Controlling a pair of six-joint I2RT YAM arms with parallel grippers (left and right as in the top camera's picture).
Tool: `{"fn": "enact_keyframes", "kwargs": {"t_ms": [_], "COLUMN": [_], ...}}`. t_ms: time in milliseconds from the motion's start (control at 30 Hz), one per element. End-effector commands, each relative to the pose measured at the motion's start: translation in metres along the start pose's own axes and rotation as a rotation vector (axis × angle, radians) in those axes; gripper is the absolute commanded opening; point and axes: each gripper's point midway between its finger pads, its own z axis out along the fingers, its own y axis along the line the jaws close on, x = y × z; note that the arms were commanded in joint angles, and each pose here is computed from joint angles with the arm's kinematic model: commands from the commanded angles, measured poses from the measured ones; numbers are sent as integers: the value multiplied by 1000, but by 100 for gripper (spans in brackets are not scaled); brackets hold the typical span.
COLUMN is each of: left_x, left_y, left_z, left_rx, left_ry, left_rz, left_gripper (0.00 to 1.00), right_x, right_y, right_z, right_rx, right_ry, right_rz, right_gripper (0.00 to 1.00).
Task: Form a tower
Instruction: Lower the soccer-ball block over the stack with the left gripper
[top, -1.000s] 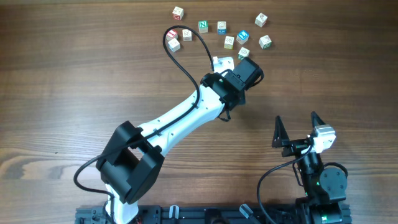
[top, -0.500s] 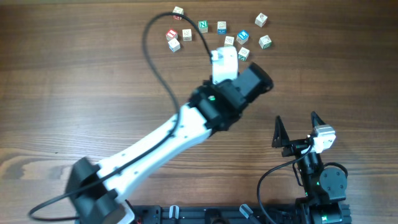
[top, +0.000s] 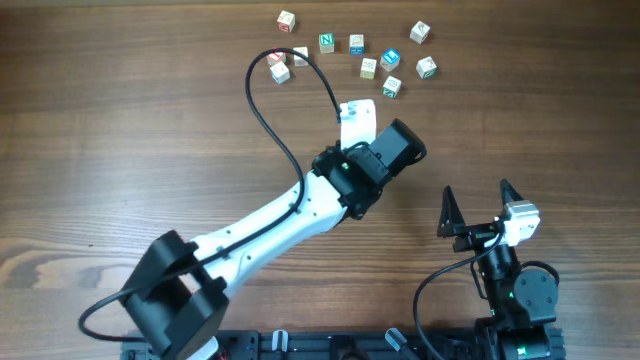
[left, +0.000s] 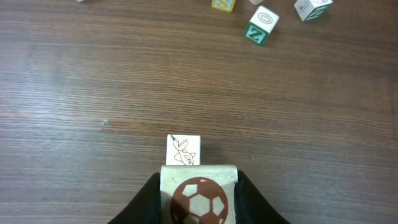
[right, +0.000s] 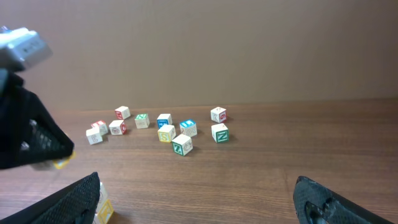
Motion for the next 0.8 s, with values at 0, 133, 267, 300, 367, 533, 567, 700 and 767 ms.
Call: {"fn": "enact_keyframes", "kwargs": {"t_ms": [0,133,267,300,367,533,567,700,767], "left_x": [20,28,22,21,21,21,20,18,18], "left_y": [2,2,-2,0,1,7,9,16,16], "left_z": [24,37,38,39,40,47,49,56,57], "left_rx": [-39,-55,-39,-41,-46,-64,-69,-67,-63], "left_ry": [41,54,36,36,38,44,45,70,74], "left_rz": [19,29,13,10,9,7,3,-20,-20], "left_gripper": [23,24,27,27,27,29,30,31,31], "right_x": [-1,-1,-1,-1,-1,-1,-1,-1,-1], "right_y": [3,3,3,3,3,3,3,3,3], "right_z": [0,0,0,0,0,0,0,0,0], "right_rx": [-18,-17,-18,-18,-18,-17,-18,-17,-17], "right_ry": [-5,-5,-5,-5,-5,-5,-4,-5,-5], "right_rz": [-2,-2,-2,-2,-2,-2,-2,-2,-2], "right_gripper": [100,100,100,100,100,100,100,100,100]}}
